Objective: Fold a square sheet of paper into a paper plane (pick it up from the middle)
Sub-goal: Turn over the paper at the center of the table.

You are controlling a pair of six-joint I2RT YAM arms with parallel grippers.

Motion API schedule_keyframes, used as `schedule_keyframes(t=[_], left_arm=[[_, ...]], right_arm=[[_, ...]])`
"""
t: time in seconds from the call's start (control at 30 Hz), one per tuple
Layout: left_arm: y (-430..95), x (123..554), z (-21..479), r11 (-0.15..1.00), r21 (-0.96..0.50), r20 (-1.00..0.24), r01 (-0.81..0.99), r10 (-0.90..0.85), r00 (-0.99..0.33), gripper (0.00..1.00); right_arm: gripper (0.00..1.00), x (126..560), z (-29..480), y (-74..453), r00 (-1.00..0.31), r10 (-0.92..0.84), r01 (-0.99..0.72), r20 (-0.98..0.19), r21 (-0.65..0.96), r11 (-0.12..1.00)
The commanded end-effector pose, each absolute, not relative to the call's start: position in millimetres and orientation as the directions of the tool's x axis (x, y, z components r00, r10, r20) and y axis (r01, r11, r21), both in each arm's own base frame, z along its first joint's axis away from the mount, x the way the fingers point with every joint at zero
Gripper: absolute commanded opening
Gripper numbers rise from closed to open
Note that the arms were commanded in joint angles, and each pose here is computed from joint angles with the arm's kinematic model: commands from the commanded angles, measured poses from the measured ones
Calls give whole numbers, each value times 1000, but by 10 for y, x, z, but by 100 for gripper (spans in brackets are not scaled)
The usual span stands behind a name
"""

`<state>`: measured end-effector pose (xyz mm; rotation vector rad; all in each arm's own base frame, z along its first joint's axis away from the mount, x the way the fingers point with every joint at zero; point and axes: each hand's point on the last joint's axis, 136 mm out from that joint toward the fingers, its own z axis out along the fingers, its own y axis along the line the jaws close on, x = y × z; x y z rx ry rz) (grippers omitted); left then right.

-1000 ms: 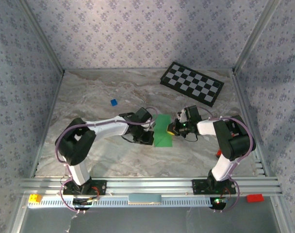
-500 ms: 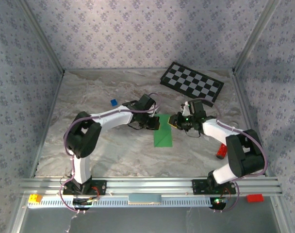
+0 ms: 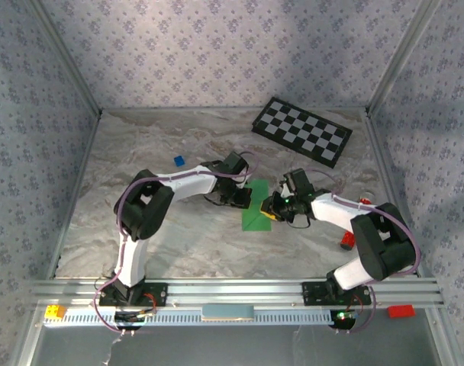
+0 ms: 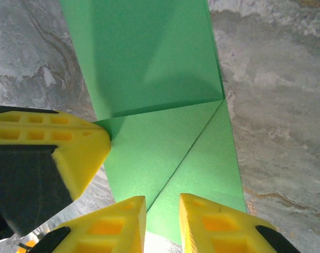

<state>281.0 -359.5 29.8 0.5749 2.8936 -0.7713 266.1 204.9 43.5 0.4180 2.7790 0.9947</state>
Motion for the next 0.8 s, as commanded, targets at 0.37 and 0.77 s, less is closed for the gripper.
schedule_keyframes(t=[0.37, 0.77], left_arm=[[-3417, 2503, -27, 824, -386, -113, 414, 404, -908, 2], [-3389, 2493, -12, 833, -374, -122, 408, 392, -912, 1]], right_arm=[[34, 2399, 347, 1848, -920, 390, 312, -29, 547, 777], [32, 2298, 289, 1874, -935, 355, 299, 4, 546, 782]])
